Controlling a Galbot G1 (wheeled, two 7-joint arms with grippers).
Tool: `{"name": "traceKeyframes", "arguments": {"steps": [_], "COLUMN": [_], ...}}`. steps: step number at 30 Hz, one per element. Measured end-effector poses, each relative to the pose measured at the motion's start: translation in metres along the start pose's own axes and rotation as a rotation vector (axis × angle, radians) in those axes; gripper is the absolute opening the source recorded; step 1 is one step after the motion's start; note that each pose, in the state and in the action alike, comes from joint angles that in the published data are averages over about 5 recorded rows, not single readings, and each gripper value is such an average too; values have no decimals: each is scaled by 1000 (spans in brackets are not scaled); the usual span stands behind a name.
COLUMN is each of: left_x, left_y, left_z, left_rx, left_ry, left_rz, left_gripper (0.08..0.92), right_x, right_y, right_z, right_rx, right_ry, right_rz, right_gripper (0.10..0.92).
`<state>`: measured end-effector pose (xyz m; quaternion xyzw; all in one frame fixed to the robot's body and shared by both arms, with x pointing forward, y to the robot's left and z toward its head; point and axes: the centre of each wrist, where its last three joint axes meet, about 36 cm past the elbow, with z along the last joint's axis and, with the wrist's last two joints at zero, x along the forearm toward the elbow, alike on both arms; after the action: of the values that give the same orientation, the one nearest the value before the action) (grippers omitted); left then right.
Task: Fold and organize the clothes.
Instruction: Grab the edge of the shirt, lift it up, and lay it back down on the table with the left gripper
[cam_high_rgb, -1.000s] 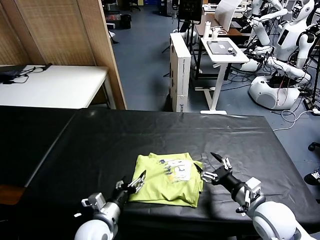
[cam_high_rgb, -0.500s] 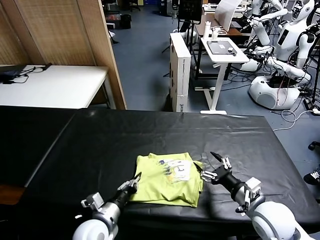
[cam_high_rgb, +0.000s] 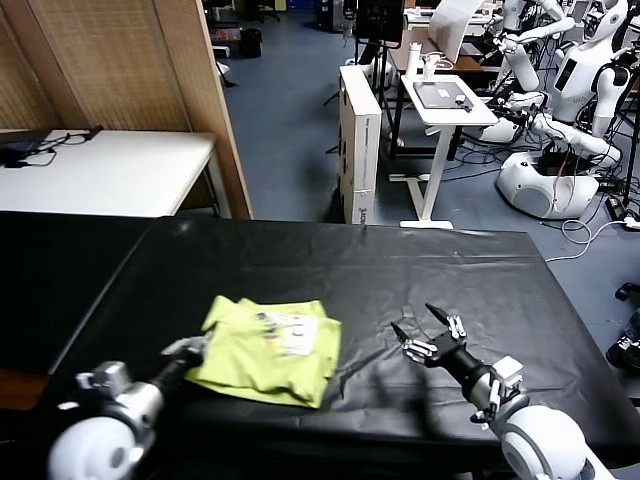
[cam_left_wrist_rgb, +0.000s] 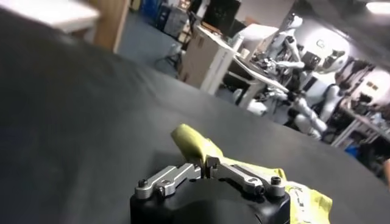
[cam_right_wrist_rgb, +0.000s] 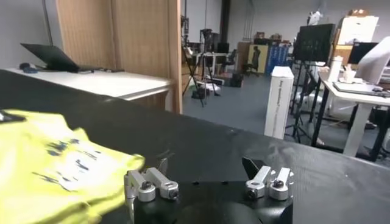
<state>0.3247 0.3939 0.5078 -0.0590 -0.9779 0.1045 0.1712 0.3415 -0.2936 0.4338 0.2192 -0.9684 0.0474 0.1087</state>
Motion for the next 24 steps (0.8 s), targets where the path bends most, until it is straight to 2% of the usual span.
{"name": "traceKeyframes", "arguments": {"steps": [4, 9, 12, 16, 20, 24], "left_x": [9, 11, 9, -1, -20, -41], "left_y": [-3, -38, -70, -117, -161, -197], "left_z": [-31, -34, -20, 11, 45, 71], "left_rx": [-27, -2, 36, 115, 212, 290], "left_ry": [-27, -19, -3, 42, 94, 146], "left_rz": [-22, 8, 55, 153, 249, 318], "left_gripper": [176, 176, 176, 176, 176, 176], "right_x": [1, 5, 6, 7, 6, 5], "right_y": [4, 7, 9, 16, 22, 26], "right_z": [5, 10, 12, 15, 18, 16], "right_rx": [1, 5, 6, 4, -1, -19], "right_ry": [9, 21, 27, 37, 48, 58], "right_rz": [3, 10, 14, 13, 3, -16], "right_gripper": [907, 907, 907, 907, 907, 907]}}
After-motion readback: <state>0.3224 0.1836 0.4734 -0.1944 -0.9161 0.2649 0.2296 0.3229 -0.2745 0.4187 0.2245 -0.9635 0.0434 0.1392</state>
